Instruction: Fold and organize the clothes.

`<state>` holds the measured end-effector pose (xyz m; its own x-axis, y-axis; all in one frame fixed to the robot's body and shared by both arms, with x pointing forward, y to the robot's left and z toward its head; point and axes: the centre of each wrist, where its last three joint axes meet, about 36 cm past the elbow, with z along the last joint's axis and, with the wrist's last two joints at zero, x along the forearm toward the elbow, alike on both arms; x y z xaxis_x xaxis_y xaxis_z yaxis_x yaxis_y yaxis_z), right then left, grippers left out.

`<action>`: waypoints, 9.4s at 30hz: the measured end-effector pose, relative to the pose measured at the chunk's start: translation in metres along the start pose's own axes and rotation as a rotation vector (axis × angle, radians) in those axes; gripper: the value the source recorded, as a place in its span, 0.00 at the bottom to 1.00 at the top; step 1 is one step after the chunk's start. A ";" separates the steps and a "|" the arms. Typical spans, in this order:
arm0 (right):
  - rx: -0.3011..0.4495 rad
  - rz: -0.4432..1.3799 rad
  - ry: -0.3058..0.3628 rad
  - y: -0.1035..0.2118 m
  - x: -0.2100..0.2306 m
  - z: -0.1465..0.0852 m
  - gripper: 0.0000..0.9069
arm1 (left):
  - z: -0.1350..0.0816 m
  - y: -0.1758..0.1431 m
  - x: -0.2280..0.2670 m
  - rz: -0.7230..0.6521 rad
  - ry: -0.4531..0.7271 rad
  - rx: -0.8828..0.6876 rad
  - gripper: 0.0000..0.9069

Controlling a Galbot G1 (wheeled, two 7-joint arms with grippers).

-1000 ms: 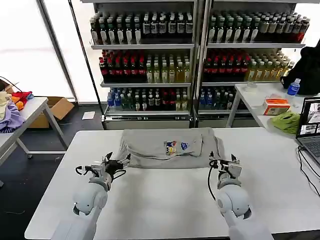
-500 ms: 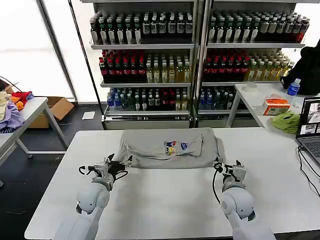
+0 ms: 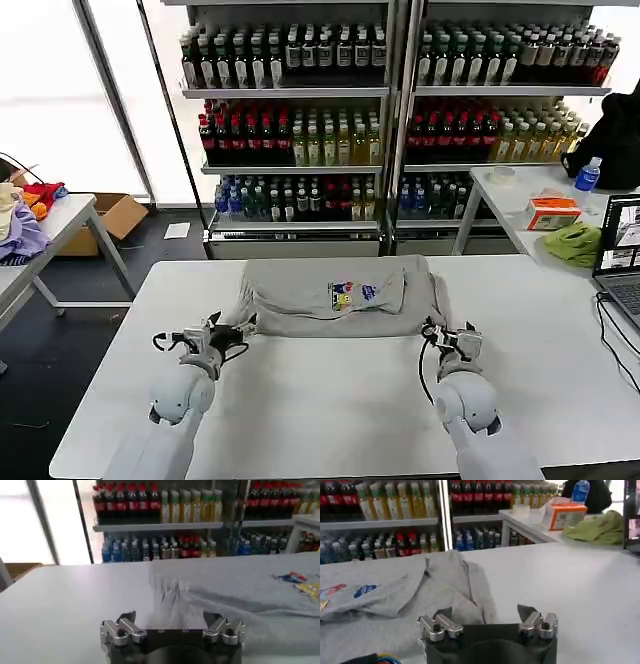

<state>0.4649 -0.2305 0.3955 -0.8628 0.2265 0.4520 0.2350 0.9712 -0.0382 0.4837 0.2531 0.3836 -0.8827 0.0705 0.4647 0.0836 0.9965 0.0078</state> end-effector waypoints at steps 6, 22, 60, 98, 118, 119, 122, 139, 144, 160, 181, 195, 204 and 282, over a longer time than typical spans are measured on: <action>0.009 0.000 0.014 -0.002 -0.001 0.006 0.46 | 0.006 0.002 -0.001 -0.008 0.016 0.006 0.04; -0.004 -0.015 0.042 -0.008 0.002 0.025 0.00 | 0.021 0.000 0.008 -0.001 0.050 -0.012 0.01; 0.061 -0.004 -0.101 -0.041 0.151 0.039 0.00 | 0.043 -0.043 0.169 0.042 -0.093 0.002 0.01; 0.204 0.055 -0.009 -0.052 0.220 0.102 1.00 | 0.103 -0.057 0.243 0.018 0.062 -0.010 1.00; 0.167 -0.017 -0.265 -0.074 0.188 0.001 1.00 | 0.021 -0.033 0.258 0.111 -0.157 -0.072 1.00; 0.171 -0.031 -0.275 -0.076 0.182 -0.004 1.00 | 0.019 -0.030 0.256 0.120 -0.162 -0.083 1.00; 0.186 -0.080 -0.302 -0.083 0.159 -0.019 1.00 | 0.011 -0.021 0.246 0.150 -0.171 -0.114 1.00; 0.268 -0.206 -0.298 -0.084 -0.018 -0.115 1.00 | -0.041 0.033 0.100 0.281 -0.130 -0.171 1.00; 0.264 -0.220 -0.270 -0.067 -0.059 -0.135 1.00 | -0.055 0.044 0.048 0.272 -0.087 -0.158 1.00; 0.217 -0.240 -0.129 -0.019 -0.136 -0.123 1.00 | -0.065 0.056 -0.052 0.194 0.044 -0.088 1.00; 0.227 -0.257 -0.033 0.004 -0.152 -0.079 1.00 | -0.053 0.046 -0.061 0.186 0.110 -0.083 1.00; 0.207 -0.257 0.004 0.007 -0.154 -0.055 0.07 | -0.045 0.042 -0.058 0.193 0.120 -0.076 0.30; 0.204 -0.252 0.013 0.001 -0.148 -0.044 0.00 | -0.040 0.034 -0.057 0.200 0.130 -0.083 0.01; 0.044 -0.223 -0.147 -0.056 0.088 0.009 0.00 | 0.020 0.022 0.090 0.270 -0.018 -0.081 0.01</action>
<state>0.3721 -0.2643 0.4295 -0.9475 0.0122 0.3197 0.0154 0.9999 0.0075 0.3971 0.2825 0.4081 -0.8315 0.3343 0.4437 0.3530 0.9347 -0.0427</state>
